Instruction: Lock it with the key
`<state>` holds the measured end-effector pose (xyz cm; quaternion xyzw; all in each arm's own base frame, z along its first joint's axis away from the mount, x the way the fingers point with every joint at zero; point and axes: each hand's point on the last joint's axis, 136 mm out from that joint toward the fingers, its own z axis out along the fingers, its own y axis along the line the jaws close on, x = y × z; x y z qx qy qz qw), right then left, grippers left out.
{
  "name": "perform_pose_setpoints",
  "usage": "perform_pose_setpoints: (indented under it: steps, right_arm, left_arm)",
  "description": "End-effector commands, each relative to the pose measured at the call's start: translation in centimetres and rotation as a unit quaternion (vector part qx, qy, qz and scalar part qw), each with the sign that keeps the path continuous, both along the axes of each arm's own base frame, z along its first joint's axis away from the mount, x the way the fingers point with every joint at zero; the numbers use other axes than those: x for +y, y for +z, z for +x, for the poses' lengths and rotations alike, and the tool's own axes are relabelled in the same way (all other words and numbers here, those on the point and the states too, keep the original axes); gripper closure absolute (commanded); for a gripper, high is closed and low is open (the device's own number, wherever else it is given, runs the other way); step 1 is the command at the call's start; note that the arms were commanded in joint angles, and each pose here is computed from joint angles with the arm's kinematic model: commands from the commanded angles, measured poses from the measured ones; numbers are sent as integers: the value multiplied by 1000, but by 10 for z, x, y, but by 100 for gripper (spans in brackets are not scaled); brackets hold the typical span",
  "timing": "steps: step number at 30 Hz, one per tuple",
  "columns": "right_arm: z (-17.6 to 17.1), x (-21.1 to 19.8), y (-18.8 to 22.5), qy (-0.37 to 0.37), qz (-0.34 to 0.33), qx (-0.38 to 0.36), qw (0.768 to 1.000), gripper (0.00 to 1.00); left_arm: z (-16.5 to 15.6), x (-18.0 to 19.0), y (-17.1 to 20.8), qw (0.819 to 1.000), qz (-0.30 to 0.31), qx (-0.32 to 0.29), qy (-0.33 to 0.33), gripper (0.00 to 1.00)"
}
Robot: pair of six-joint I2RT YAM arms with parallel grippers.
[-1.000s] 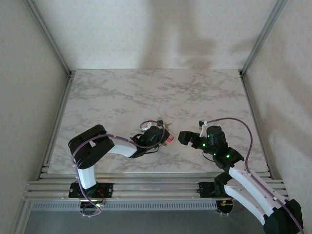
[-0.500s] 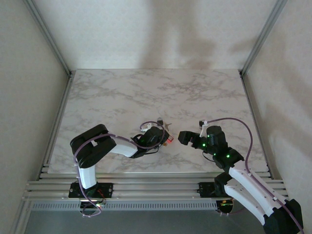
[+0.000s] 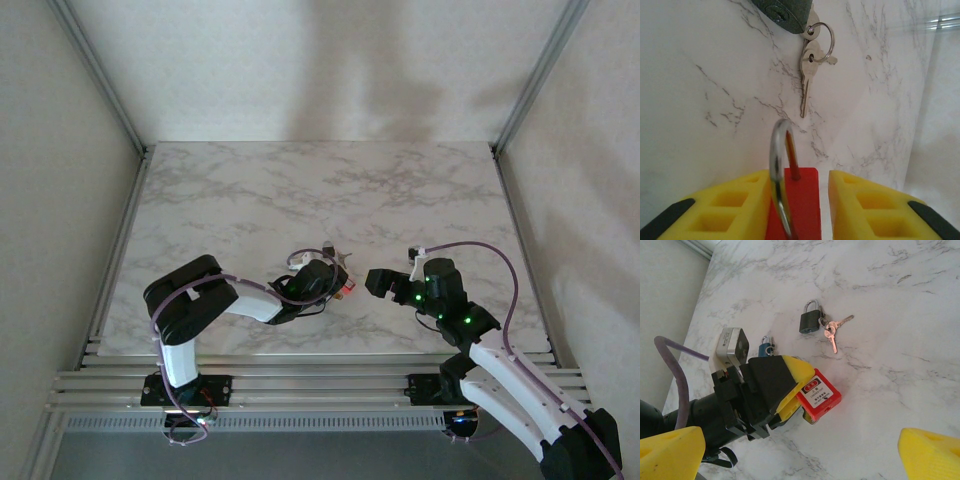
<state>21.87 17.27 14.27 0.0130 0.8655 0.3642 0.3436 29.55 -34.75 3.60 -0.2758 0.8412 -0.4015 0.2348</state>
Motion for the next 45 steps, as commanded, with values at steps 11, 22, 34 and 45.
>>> perform_pose_setpoints:
  steps: [11, 22, 34, 45]
  right_arm:
    - [-1, -1, 1, 1, 7, -2, 1000, 1]
    - [-1, -1, 1, 1, 8, -2, 1000, 1]
    - [0, -1, 0, 0, 8, -1, 1000, 1]
    - [2, 0, -2, -1, 16, -9, 1000, 1]
  left_arm:
    - [4, 11, 25, 999, 22, -28, 15, 60]
    - [7, 18, 36, 999, 23, -38, 23, 59]
    - [10, 38, 61, 995, 51, -72, 38, 55]
    - [32, 84, 127, 981, 107, -156, 47, 14]
